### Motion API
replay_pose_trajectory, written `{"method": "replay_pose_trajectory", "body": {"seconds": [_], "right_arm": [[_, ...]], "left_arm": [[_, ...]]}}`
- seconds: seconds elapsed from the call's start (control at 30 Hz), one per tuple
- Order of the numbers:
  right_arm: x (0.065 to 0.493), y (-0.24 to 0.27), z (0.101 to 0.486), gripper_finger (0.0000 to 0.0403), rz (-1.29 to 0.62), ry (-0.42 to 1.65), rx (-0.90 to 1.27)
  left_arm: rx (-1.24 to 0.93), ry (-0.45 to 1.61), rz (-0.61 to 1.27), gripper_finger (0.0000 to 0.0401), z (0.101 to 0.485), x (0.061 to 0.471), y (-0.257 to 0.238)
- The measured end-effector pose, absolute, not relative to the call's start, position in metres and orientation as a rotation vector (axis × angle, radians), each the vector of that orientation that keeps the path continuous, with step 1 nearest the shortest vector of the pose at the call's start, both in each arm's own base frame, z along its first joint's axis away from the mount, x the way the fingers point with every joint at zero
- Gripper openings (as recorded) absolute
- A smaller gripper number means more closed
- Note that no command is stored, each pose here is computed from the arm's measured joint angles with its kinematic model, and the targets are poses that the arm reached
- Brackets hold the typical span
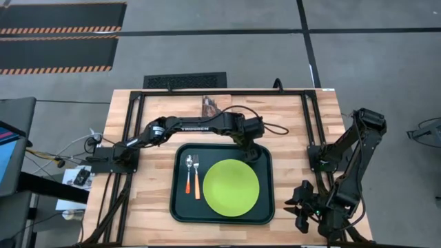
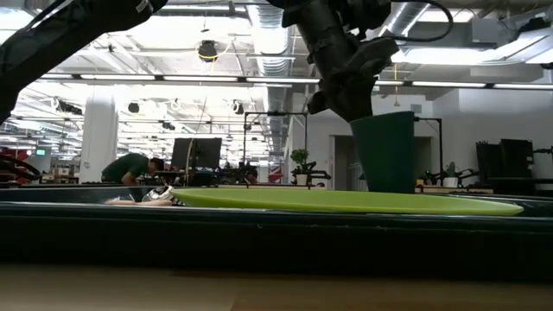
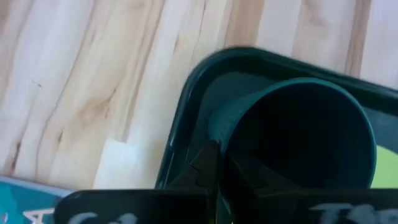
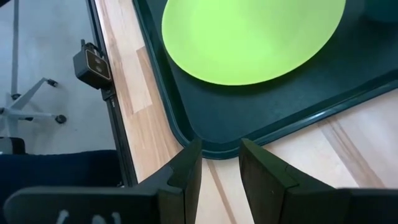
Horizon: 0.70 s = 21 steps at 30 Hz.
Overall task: Pick and place plate/cup/fork/spoon on tray
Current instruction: Put the blue cup on the black tray to the top right of the green plate
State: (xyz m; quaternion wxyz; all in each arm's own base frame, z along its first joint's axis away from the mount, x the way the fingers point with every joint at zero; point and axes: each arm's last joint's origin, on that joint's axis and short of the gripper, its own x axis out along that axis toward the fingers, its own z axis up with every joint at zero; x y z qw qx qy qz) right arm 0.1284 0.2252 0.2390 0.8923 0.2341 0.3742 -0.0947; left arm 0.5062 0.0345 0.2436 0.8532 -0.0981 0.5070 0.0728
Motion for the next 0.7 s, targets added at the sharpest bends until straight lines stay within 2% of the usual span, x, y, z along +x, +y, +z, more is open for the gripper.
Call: {"method": "replay_pose_trajectory", "body": {"seconds": [0.7], "right_arm": [[0.128,0.225,0.239,0.0134,-0.196,0.776,0.487]], "left_arm": [[-0.221,1.063,0.187,0.0,0.244,0.505,0.045]]}}
